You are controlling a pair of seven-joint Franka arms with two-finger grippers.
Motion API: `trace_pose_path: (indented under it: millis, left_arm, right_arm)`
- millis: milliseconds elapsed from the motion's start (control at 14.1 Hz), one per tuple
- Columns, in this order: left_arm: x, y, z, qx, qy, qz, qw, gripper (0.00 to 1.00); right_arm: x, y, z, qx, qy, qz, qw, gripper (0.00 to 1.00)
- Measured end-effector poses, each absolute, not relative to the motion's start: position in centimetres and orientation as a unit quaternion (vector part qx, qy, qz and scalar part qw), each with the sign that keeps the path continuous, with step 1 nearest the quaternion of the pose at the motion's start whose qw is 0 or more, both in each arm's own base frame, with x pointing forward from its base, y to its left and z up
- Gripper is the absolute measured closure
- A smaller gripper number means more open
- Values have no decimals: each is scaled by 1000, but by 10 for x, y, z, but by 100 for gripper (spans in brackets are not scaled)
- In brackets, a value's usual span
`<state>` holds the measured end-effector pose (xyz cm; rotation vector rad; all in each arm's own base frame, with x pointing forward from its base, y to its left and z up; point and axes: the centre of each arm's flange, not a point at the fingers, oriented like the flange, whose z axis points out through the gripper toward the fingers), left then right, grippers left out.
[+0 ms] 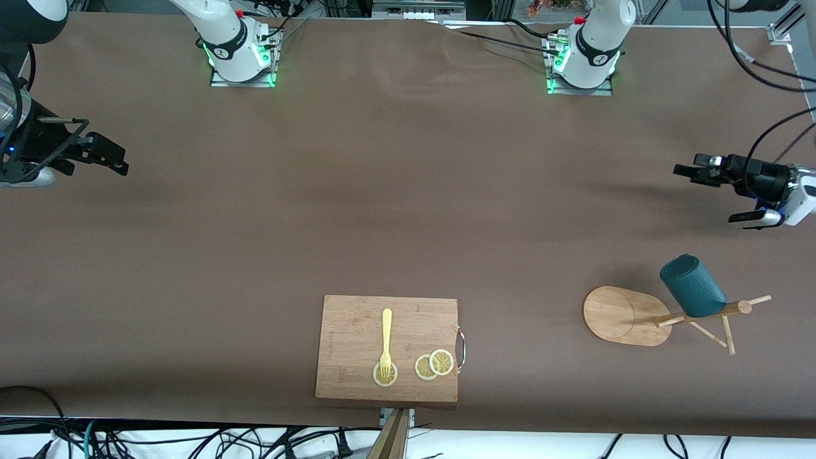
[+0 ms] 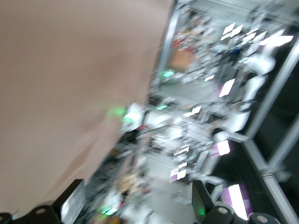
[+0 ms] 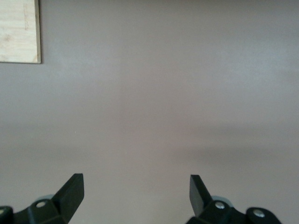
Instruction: Pass cup and hang on rack
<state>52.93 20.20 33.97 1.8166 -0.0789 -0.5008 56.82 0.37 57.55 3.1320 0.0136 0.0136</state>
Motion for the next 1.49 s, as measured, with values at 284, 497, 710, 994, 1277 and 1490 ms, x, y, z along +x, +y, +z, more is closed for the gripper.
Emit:
trace_pose_path:
  millis: [284, 497, 710, 994, 1277, 1490]
  left_arm:
    - [553, 182, 427, 868, -93, -202, 443, 0]
    - [584, 153, 474, 922, -83, -192, 326, 0]
    - [606, 116, 502, 960, -58, -165, 219, 0]
    - [630, 63, 534, 987, -96, -94, 89, 0]
    - [632, 65, 569, 993, -98, -27, 55, 0]
    - [611, 38, 607, 997, -63, -31, 26, 0]
  right_arm:
    - [571, 4, 571, 1000, 4, 4, 5, 0]
    - [571, -1, 576, 1000, 0, 8, 5, 0]
    - [557, -5, 588, 1000, -3, -16, 4, 0]
    - [548, -9, 597, 1000, -9, -22, -4, 0]
    - [547, -17, 596, 1000, -3, -25, -14, 0]
    - [541, -25, 598, 999, 2, -36, -16, 0]
